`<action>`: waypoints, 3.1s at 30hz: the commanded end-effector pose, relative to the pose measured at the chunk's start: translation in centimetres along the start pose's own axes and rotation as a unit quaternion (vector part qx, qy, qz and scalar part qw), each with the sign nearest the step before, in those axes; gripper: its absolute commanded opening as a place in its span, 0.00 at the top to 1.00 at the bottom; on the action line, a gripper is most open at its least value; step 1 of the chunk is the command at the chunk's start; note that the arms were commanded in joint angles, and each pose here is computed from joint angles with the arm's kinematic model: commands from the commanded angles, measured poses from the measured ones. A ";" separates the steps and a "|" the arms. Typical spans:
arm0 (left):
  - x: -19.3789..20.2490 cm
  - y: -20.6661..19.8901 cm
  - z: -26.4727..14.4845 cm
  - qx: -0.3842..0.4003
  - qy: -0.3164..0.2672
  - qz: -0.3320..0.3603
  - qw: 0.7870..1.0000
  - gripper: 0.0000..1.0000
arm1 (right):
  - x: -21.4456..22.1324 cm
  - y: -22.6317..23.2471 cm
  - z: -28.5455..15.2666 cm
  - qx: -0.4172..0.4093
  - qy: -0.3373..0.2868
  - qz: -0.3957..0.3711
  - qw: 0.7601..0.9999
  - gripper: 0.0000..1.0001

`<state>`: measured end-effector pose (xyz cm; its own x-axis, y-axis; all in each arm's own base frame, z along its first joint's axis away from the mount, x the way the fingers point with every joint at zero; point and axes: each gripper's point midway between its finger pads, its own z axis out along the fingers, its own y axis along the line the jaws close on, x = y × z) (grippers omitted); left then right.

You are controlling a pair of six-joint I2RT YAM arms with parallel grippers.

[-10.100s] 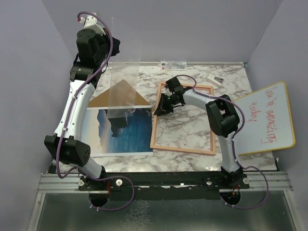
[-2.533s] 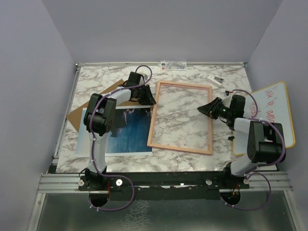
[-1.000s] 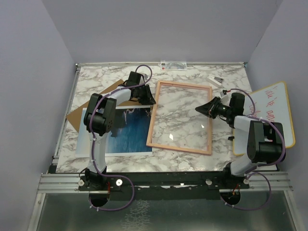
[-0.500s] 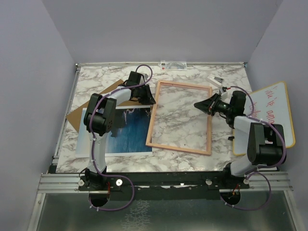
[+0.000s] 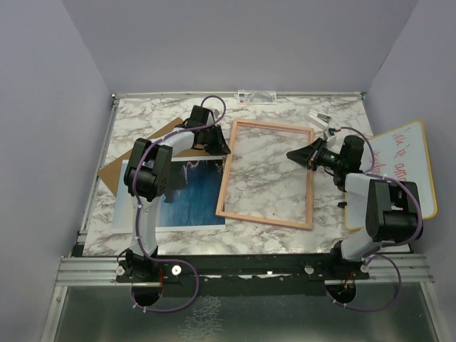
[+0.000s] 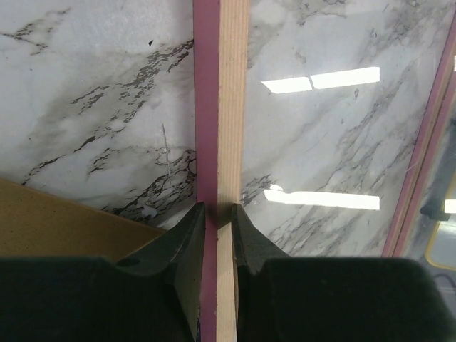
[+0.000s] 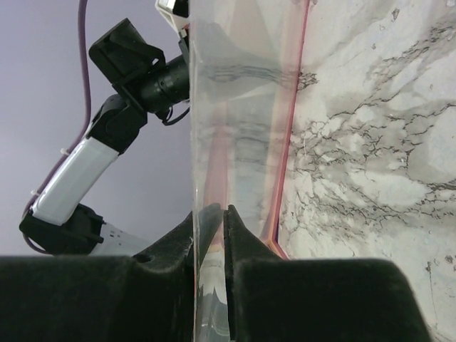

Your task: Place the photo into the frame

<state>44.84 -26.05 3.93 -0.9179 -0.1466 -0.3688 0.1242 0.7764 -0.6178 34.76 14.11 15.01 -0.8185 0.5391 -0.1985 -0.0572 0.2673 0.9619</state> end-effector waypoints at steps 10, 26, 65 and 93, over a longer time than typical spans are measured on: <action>3.0 3.9 1.2 -0.069 0.033 0.001 0.997 0.80 | 1.3 1.1 0.5 -0.047 0.031 -0.016 0.998 0.86; 3.1 4.0 1.3 -0.068 0.035 0.001 0.997 0.83 | 1.9 -2.0 1.3 -0.012 0.056 -0.028 0.998 0.86; 3.2 4.4 1.7 -0.073 0.036 -0.001 0.997 0.83 | -0.1 -5.5 1.3 0.108 0.032 -0.062 0.992 0.65; 3.2 4.5 2.0 -0.074 0.038 -0.002 0.997 0.83 | -0.9 -5.9 0.8 0.163 0.024 -0.052 0.985 0.28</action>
<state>45.13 -25.93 3.98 -0.9122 -0.1457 -0.3830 0.1333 0.7782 -0.6137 35.81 12.88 8.48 -0.8522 0.4647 -0.2404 0.0481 0.5271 0.8484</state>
